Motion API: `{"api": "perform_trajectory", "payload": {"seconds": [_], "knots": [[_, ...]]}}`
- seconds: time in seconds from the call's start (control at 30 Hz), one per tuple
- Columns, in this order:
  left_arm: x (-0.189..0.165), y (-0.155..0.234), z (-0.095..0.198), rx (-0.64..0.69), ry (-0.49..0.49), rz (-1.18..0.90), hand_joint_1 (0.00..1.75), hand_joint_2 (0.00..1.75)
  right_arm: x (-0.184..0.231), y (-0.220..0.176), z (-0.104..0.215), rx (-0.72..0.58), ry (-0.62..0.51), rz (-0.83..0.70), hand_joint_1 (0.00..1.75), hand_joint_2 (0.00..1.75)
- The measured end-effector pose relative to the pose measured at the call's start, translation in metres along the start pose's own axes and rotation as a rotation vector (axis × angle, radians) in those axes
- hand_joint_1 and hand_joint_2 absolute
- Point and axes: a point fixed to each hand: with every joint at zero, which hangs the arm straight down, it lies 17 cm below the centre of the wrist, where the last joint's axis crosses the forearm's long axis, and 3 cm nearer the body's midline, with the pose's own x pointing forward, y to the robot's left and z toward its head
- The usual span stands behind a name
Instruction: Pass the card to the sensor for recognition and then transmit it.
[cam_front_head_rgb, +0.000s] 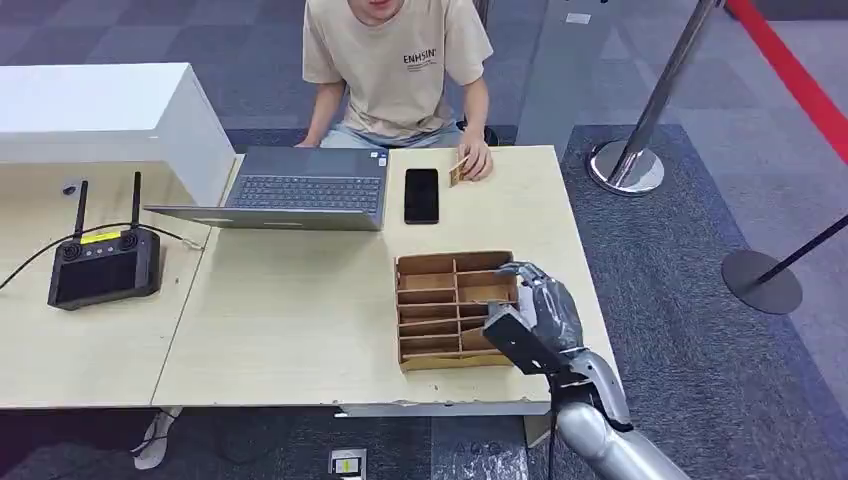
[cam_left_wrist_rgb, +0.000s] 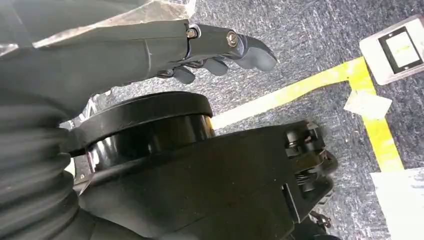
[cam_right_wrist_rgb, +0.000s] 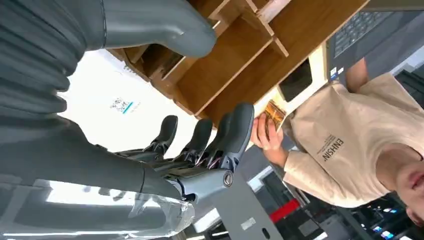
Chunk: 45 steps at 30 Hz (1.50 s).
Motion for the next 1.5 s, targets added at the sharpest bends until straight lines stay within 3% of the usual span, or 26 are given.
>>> {"api": "perform_trajectory", "payload": {"seconds": [0.97,1.5], "knots": [[-0.001,-0.004,0.001,-0.021,0.005,0.01,0.0,1.75,-0.011,0.006,0.003,0.0,0.006,0.135,0.8,1.75],[0.0,-0.002,0.0,-0.013,0.004,0.012,0.0,1.75,-0.018,0.009,0.004,0.006,0.021,0.21,0.77,1.75]]}}
